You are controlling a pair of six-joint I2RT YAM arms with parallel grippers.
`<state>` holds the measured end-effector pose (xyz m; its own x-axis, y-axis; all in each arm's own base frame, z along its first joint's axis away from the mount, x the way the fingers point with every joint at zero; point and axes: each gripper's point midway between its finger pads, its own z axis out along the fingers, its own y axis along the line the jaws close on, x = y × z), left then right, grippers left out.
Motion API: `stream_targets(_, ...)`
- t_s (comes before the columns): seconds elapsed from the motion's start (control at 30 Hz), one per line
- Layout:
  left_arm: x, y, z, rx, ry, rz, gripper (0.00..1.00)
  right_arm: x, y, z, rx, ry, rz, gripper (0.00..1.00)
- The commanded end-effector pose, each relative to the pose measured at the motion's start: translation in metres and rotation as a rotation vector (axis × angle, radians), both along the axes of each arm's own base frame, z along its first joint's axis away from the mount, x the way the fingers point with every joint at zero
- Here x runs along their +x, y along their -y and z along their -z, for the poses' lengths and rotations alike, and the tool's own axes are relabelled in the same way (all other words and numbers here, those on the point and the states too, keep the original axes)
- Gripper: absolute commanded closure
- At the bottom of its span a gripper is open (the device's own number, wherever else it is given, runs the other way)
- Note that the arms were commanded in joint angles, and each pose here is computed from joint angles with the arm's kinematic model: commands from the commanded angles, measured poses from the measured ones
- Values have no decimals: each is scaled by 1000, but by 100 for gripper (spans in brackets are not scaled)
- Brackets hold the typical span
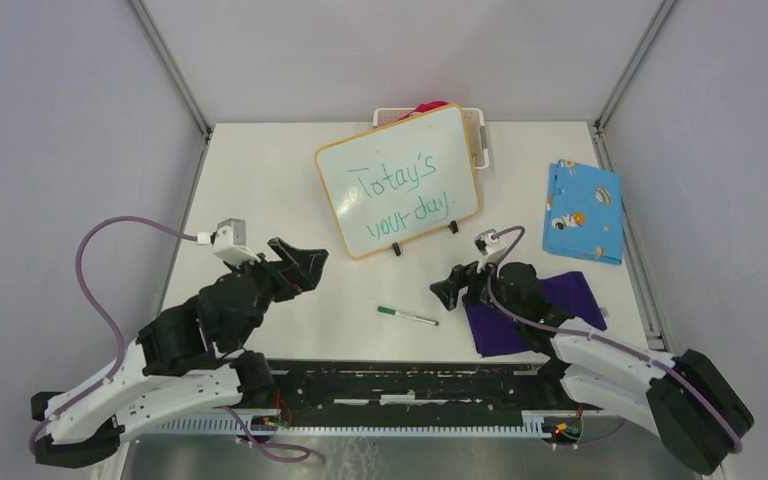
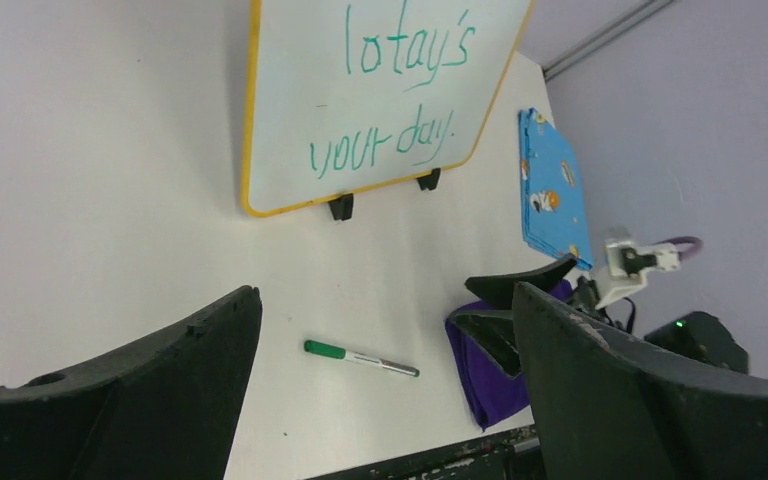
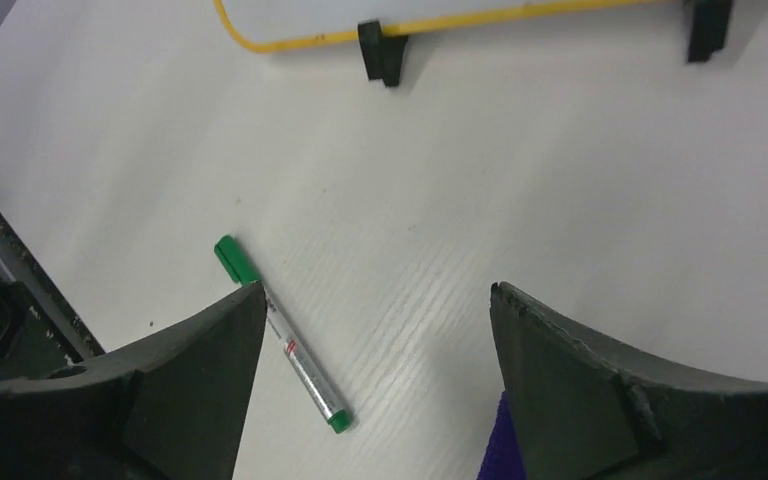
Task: Write a sentence on the whiteboard
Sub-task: Reset both arms
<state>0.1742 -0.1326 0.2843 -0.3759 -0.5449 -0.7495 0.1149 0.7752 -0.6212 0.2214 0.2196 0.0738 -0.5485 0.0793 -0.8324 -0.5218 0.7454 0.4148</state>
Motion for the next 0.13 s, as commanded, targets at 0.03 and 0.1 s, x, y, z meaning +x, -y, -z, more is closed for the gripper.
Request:
stream_targets(0.03,12,-6,-4,-15,-43,-133,0,24,28,-43,-100,167,126,10)
stream_targets(0.1,15,-3,-1,27,-56,-133,0,28,35,-59,-103,205,165,9)
